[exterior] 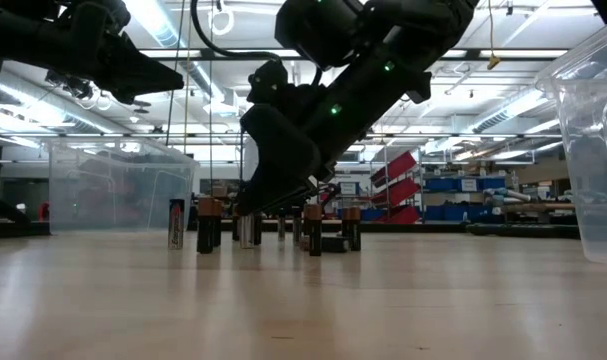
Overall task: Sort batteries
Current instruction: Put the black and silver battery into the bottom transparent bin
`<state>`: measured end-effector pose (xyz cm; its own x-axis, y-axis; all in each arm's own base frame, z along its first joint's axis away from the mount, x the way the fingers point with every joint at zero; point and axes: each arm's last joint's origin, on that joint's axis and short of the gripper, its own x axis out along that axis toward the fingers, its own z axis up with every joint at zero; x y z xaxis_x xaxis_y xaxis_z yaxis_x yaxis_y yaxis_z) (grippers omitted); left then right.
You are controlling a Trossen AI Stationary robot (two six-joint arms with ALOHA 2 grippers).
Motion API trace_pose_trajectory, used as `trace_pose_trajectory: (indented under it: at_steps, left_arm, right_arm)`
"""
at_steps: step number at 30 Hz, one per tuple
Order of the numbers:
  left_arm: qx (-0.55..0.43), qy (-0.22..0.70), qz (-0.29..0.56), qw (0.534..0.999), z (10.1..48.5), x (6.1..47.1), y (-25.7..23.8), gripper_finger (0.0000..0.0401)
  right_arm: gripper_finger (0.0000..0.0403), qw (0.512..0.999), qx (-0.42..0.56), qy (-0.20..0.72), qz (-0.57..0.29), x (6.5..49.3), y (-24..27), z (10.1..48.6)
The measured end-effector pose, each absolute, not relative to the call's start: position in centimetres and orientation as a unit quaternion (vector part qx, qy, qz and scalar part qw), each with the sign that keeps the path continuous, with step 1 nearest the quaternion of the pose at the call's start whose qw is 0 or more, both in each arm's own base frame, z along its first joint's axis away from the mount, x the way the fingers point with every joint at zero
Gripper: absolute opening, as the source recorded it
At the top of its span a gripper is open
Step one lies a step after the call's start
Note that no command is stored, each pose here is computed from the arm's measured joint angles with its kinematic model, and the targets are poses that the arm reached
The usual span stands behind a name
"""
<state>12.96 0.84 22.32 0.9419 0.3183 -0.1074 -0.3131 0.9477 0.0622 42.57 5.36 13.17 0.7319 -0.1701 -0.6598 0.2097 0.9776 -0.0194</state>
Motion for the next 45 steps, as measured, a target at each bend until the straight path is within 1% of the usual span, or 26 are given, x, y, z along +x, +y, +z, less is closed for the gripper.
trace_pose_trajectory:
  at_steps: [5,10,16,24,30,33,38,43,45]
  left_arm:
    - [0.022,0.058,0.16,0.985,22.3,13.0,0.8,0.0106]
    - [0.022,0.058,0.16,0.985,22.3,13.0,0.8,0.0106]
    - [0.022,0.058,0.16,0.985,22.3,13.0,0.8,0.0106]
    - [0.022,0.058,0.16,0.985,22.3,13.0,0.8,0.0106]
    - [0.022,0.058,0.16,0.985,22.3,13.0,0.8,0.0106]
    - [0.022,0.058,0.16,0.985,22.3,13.0,0.8,0.0106]
    - [0.022,0.058,0.16,0.985,22.3,13.0,0.8,0.0106]
    - [0.021,0.058,0.16,0.985,22.3,13.0,0.8,0.0106]
    - [0.021,0.058,0.16,0.985,22.3,13.0,0.8,0.0106]
  right_arm:
    - [0.0103,0.929,0.035,0.351,-0.108,42.6,4.9,13.2]
    - [0.0103,0.929,0.035,0.351,-0.111,42.7,4.6,13.2]
    - [0.0082,0.928,0.035,0.355,-0.108,42.6,4.7,13.1]
    - [0.0038,0.928,0.035,0.357,-0.098,42.6,4.7,13.1]
    - [0.0034,0.93,0.029,0.357,-0.087,42.6,4.9,13.4]
    - [0.0034,0.935,0.029,0.347,-0.072,42.3,5.4,14.9]
    - [0.0034,0.95,0.028,0.309,-0.029,40.9,6.8,19.7]
    - [0.0034,0.956,0.022,0.293,0.024,37.5,9.6,25.3]
    - [0.0034,0.954,0.025,0.297,0.03,35.8,10.6,26.9]
